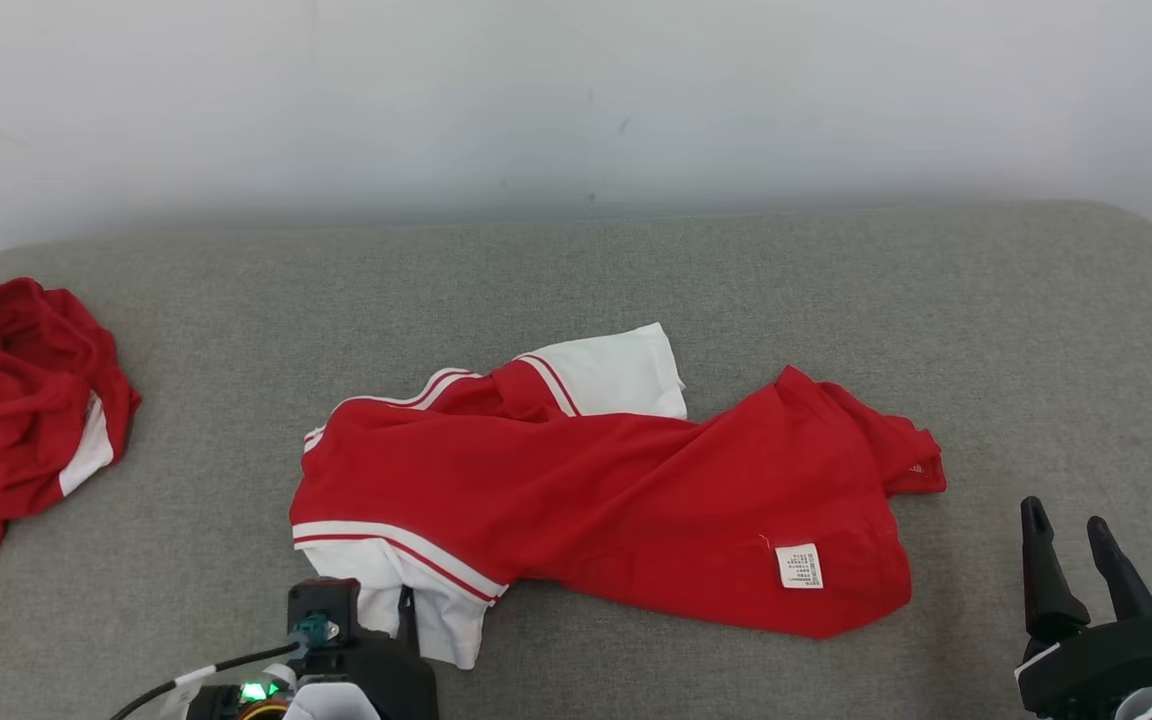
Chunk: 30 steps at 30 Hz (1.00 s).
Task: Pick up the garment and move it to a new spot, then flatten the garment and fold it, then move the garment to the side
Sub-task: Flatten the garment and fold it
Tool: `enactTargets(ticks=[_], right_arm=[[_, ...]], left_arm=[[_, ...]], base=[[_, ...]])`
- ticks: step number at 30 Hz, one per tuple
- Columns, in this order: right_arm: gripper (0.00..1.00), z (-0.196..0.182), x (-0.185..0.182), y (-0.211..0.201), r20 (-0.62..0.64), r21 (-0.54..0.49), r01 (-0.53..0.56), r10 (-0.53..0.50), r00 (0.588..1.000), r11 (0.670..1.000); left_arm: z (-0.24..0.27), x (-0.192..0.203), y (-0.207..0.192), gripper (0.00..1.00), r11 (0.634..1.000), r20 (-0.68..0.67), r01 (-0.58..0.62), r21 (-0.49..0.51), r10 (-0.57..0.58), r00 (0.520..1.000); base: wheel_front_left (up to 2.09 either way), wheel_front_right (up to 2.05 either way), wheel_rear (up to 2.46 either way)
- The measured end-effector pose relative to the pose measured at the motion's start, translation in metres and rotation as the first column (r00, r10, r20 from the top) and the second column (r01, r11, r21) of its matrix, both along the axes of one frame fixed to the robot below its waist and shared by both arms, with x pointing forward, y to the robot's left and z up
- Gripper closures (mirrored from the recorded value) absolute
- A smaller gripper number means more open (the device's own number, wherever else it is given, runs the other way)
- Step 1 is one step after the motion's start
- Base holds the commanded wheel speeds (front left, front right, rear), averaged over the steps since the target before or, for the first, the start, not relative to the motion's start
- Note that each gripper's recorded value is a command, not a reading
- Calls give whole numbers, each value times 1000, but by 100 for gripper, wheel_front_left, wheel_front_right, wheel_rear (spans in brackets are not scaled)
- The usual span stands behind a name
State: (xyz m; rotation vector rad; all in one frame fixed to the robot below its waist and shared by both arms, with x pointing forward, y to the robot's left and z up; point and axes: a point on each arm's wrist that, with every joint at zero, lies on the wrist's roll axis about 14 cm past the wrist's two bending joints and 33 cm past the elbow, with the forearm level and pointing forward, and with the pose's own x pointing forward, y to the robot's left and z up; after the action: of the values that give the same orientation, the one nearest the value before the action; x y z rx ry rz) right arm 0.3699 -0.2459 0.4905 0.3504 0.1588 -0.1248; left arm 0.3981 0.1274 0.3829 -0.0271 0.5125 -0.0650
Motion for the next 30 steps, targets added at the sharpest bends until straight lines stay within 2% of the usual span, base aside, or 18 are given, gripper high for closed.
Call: enactTargets(ticks=[10,16,26,27,28,29,30], right_arm=[[0,5,-4,0,11,-6,-2,2,1000,1000],[0,7,-1,10,13,-3,-34,34,999,999],[0,4,-4,3,2,-7,-12,12,1000,1000],[0,3,-4,2,1,-8,-9,9,1000,1000],[0,3,-4,1,-1,-8,-8,8,1000,1000],[0,2,-4,0,-3,-8,-5,5,1000,1000],[0,1,-4,-1,-6,-8,-2,2,1000,1000]], left_arm=[[3,-13,21,0,988,44,-105,-112,110,993],[10,-13,35,0,986,76,-129,-103,137,988],[9,1,20,0,1000,67,17,-15,-16,998],[8,2,20,7,1000,65,24,-11,-23,998],[9,5,20,25,1000,66,27,-6,-26,997],[10,7,19,52,1000,70,31,-5,-30,997],[10,8,18,75,999,70,34,-4,-34,997]], base=[[0,0,0],[0,0,0],[0,0,0],[0,0,0],[0,0,0],[0,0,0],[0,0,0]])
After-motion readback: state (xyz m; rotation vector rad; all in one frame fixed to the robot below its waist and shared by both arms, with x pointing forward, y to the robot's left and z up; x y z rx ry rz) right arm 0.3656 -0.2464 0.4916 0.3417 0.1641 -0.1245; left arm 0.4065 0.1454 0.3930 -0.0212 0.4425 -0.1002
